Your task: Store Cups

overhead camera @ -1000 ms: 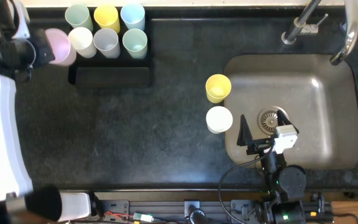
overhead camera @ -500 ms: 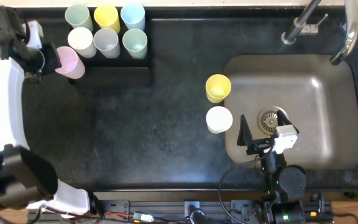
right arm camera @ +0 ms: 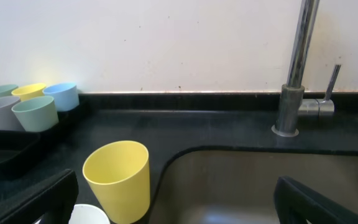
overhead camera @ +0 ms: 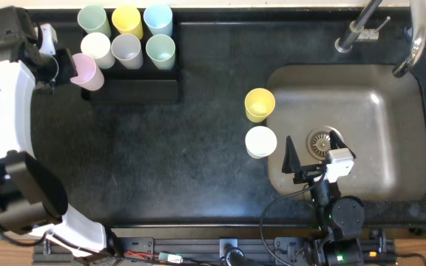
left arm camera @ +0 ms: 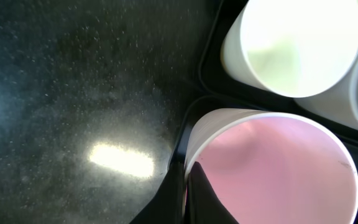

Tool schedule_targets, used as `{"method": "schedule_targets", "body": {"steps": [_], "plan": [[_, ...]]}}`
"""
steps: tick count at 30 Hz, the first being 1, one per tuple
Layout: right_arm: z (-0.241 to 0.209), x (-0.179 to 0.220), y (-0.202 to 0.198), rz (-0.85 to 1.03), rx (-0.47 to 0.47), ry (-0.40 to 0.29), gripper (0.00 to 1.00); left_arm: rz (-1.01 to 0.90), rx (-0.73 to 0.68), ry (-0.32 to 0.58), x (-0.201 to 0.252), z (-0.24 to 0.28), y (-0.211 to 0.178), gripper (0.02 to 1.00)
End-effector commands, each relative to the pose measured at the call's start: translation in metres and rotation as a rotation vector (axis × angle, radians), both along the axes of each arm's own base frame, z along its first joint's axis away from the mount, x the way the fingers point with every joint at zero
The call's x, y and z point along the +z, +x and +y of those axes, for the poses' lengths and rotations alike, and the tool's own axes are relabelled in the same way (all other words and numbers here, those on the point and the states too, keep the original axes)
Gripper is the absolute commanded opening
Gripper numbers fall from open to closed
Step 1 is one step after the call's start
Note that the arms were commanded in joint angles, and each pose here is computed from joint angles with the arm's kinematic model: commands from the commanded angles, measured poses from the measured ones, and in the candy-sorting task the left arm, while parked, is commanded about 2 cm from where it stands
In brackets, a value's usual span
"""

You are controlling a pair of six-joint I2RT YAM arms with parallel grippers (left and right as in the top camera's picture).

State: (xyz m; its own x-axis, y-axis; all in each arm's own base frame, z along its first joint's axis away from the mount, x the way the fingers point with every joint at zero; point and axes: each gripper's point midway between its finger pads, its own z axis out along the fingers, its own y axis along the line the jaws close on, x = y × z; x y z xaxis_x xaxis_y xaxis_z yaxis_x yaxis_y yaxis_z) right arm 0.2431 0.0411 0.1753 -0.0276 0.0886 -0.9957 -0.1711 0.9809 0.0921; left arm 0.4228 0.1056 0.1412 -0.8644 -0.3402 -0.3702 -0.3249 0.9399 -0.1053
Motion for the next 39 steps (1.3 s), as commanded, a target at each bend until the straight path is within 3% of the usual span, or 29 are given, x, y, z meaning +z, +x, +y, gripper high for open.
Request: {"method": "schedule_targets", "body": {"steps": [1, 7, 14, 17, 24, 26, 28, 34, 39], "plan": [[0.002, -0.003, 0.000, -0.002, 0.010, -0.003, 0.996, 0.037, -0.031, -0.022, -0.020, -0.008, 0.003, 0.038], [0.002, -0.003, 0.000, -0.002, 0.010, -0.003, 0.996, 0.050, -0.061, -0.028, -0.035, -0.019, 0.012, 0.038], [0.002, -0.003, 0.000, -0.002, 0.010, -0.003, 0.998, 0.047, -0.050, -0.031, -0.039, -0.024, 0.017, 0.137], [0.002, -0.003, 0.000, -0.002, 0.010, -0.003, 0.996, 0.048, -0.049, -0.029, -0.039, -0.024, 0.017, 0.233], [0.002, -0.003, 0.000, -0.002, 0.010, -0.003, 0.998, 0.030, -0.042, -0.021, -0.028, -0.023, 0.016, 0.625], [0.002, -0.003, 0.000, -0.002, 0.010, -0.003, 0.998, 0.006, -0.008, -0.004, -0.011, -0.020, 0.013, 0.774], [0.002, -0.003, 0.000, -0.002, 0.010, -0.003, 0.998, -0.032, 0.020, 0.027, 0.016, -0.019, 0.009, 0.844], [0.002, -0.003, 0.000, -0.002, 0.010, -0.003, 0.998, -0.217, 0.013, 0.082, 0.129, -0.048, -0.002, 0.956], [0.002, -0.003, 0.000, -0.002, 0.010, -0.003, 0.998, -0.317, -0.101, 0.099, 0.204, -0.124, -0.006, 1.000]]}}
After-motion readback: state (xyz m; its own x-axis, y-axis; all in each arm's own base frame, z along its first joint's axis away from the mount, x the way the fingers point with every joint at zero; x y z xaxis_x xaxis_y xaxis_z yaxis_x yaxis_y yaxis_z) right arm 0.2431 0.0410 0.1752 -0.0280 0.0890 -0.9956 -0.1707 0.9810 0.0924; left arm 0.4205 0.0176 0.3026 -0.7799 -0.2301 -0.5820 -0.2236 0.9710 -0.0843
